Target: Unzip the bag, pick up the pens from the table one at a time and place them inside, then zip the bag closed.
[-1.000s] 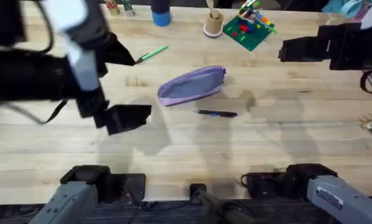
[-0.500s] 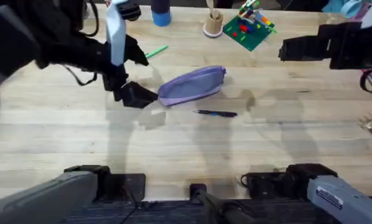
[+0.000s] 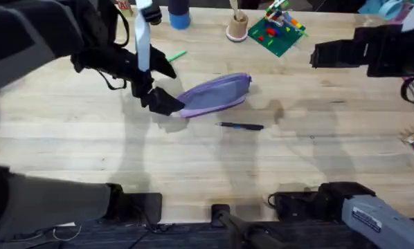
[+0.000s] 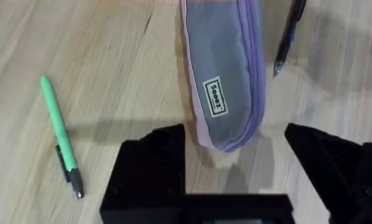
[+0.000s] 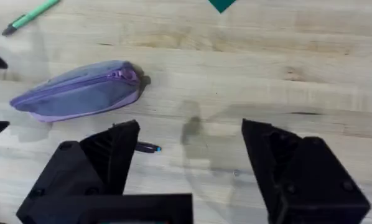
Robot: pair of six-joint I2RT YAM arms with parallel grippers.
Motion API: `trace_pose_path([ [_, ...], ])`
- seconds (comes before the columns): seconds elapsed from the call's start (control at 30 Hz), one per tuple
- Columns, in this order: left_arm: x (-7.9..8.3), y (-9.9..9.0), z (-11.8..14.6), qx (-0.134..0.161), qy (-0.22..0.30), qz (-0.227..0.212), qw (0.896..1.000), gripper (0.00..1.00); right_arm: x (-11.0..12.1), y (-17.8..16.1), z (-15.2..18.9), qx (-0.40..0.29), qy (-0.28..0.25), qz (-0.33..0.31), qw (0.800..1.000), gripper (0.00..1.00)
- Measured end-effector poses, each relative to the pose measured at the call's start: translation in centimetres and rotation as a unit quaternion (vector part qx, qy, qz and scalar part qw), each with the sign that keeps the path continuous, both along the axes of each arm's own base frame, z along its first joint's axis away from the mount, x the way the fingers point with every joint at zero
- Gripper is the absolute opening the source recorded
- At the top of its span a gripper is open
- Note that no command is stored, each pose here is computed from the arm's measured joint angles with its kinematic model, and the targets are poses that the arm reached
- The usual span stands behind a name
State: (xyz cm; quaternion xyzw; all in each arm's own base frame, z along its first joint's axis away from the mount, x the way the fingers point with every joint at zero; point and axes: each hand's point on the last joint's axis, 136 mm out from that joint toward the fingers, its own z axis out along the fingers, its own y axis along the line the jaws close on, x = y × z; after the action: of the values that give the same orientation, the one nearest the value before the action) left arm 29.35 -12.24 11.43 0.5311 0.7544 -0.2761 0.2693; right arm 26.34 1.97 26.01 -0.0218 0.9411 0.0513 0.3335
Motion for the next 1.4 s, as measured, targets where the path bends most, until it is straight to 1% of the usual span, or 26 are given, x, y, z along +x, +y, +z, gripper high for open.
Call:
trace_pose_path([
  [0.27, 0.6, -1.1, -1.5, -0.047, 0.029, -0.007, 0.998, 0.994, 0.0, 0.0, 0.0, 0.000, 0.000, 0.000, 1.000, 0.996],
  [0.43, 0.5, -1.7, -2.1, -0.056, 0.040, -0.014, 0.998, 0.994, 0.0, 0.0, 0.0, 0.000, 0.000, 0.000, 1.000, 0.996],
  [0.6, 0.3, -2.6, -2.1, -0.057, 0.037, -0.028, 0.997, 0.996, 0.0, 0.0, 0.0, 0.000, 0.000, 0.000, 1.000, 0.996],
  [0.63, 0.3, -2.7, -2.1, -0.057, 0.036, -0.030, 0.997, 0.983, 0.0, 0.0, 0.0, 0.000, 0.000, 0.000, 1.000, 0.996],
  [0.7, 0.2, -3.0, -2.1, -0.056, 0.034, -0.035, 0.997, 0.902, 0.0, 0.0, 0.0, 0.000, 0.000, 0.000, 1.000, 0.995],
  [0.77, 0.1, -3.1, -2.1, -0.055, 0.034, -0.037, 0.997, 0.769, 0.0, 0.0, 0.0, 0.000, 0.000, 0.000, 1.000, 0.995],
  [0.83, 0.1, -3.1, -2.2, -0.053, 0.034, -0.037, 0.997, 0.522, 0.0, 0.0, 0.0, 0.000, 0.000, 0.000, 1.000, 0.995],
  [0.87, 0.1, -3.0, -2.2, -0.052, 0.034, -0.037, 0.997, 0.355, 0.0, 0.0, 0.0, 0.000, 0.000, 0.000, 1.000, 0.995],
  [0.93, 0.2, -3.0, -2.3, -0.050, 0.030, -0.038, 0.998, 0.086, 0.0, 0.0, 0.0, 0.000, 0.000, 0.000, 1.000, 0.995],
  [0.97, 0.3, -3.0, -2.3, -0.049, 0.027, -0.039, 0.998, 0.056, 0.0, 0.0, 0.0, 0.000, 0.000, 0.000, 1.000, 0.995],
  [1.0, 0.3, -3.0, -2.3, -0.047, 0.027, -0.040, 0.998, 0.048, 0.0, 0.0, 0.0, 0.000, 0.000, 0.000, 1.000, 0.995],
  [1.27, 0.3, -3.0, -2.3, -0.046, 0.027, -0.040, 0.998, 0.045, 0.0, 0.3, 0.0, 0.006, 0.000, 0.005, 1.000, 0.995],
  [1.33, 0.3, -3.0, -2.3, -0.046, 0.027, -0.040, 0.998, 0.044, 0.0, 0.6, 0.1, 0.013, -0.002, 0.014, 1.000, 0.996],
  [1.4, 0.3, -3.0, -2.3, -0.046, 0.027, -0.040, 0.998, 0.044, 0.2, 1.3, 0.4, 0.014, -0.011, 0.044, 0.999, 0.996],
])
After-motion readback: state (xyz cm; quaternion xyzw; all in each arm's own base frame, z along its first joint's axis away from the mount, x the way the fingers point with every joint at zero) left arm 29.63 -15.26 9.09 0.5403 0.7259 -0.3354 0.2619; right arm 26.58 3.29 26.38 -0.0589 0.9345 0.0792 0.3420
